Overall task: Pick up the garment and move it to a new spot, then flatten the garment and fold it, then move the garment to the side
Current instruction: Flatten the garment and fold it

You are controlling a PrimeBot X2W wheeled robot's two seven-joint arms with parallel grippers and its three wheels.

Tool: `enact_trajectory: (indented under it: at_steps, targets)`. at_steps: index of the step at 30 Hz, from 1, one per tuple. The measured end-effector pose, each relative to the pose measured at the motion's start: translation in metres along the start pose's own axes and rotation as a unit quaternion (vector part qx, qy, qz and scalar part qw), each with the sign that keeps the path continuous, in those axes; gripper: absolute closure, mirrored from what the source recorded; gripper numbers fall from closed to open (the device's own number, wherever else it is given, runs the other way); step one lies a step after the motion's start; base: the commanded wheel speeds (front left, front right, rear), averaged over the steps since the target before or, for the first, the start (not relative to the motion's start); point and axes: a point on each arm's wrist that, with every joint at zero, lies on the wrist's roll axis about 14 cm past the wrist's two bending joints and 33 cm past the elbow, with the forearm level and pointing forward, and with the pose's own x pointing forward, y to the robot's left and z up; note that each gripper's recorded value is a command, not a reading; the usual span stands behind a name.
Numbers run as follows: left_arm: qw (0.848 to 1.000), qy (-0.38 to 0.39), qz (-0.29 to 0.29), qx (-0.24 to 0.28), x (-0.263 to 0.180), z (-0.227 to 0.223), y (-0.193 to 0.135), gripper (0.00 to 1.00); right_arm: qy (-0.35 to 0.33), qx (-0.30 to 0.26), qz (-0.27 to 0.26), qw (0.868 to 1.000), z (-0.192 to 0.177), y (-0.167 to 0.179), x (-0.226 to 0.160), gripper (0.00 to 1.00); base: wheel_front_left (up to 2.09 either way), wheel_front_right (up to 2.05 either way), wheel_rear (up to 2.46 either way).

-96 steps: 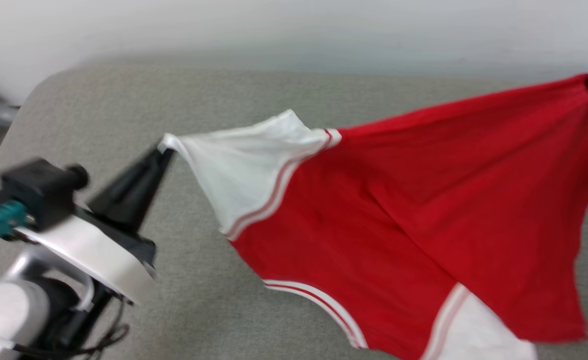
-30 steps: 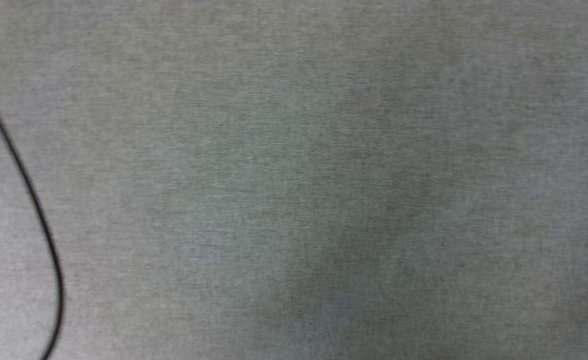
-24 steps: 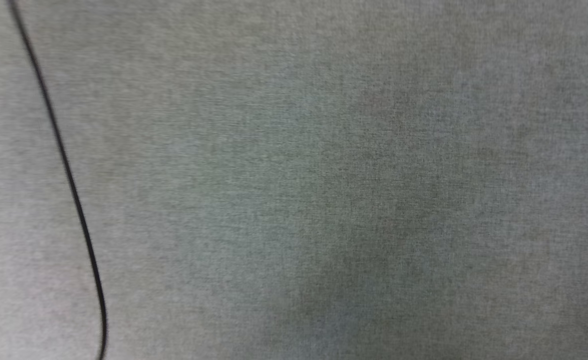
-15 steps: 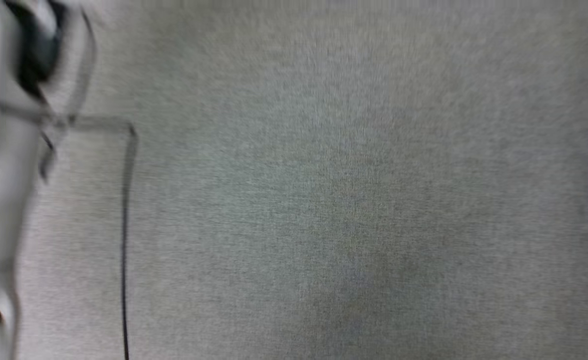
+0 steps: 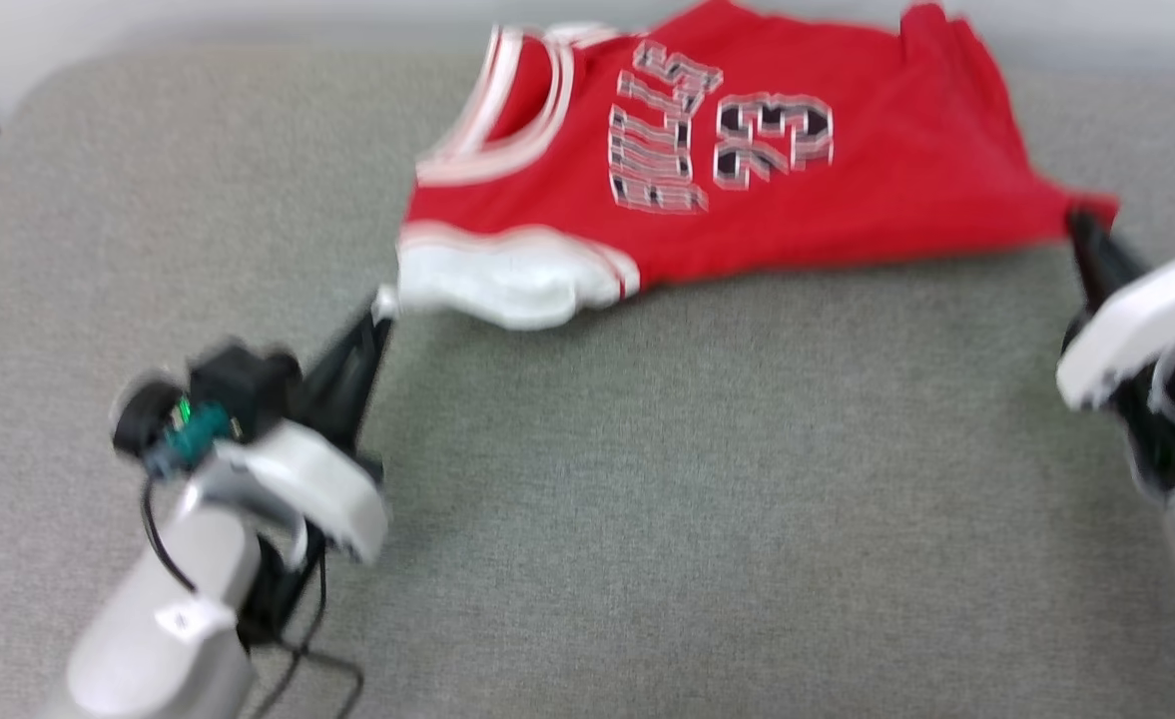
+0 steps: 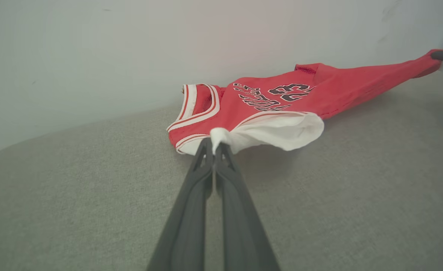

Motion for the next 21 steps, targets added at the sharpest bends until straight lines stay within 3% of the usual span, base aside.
enact_trajectory:
  at_steps: [13,21]
  targets:
    - [0.999,0.043,-0.001,-0.025,-0.078,-0.023,-0.034,1.0,0.042,0.091,-0.016,0.995,-0.047,-0.005,-0.087,1.0,0.0,0.0,0.0]
    - [0.996,0.081,-0.007,-0.037,-0.121,-0.041,-0.052,1.0,0.044,0.095,-0.014,0.994,-0.065,0.0,-0.135,1.0,0.0,0.0,0.0]
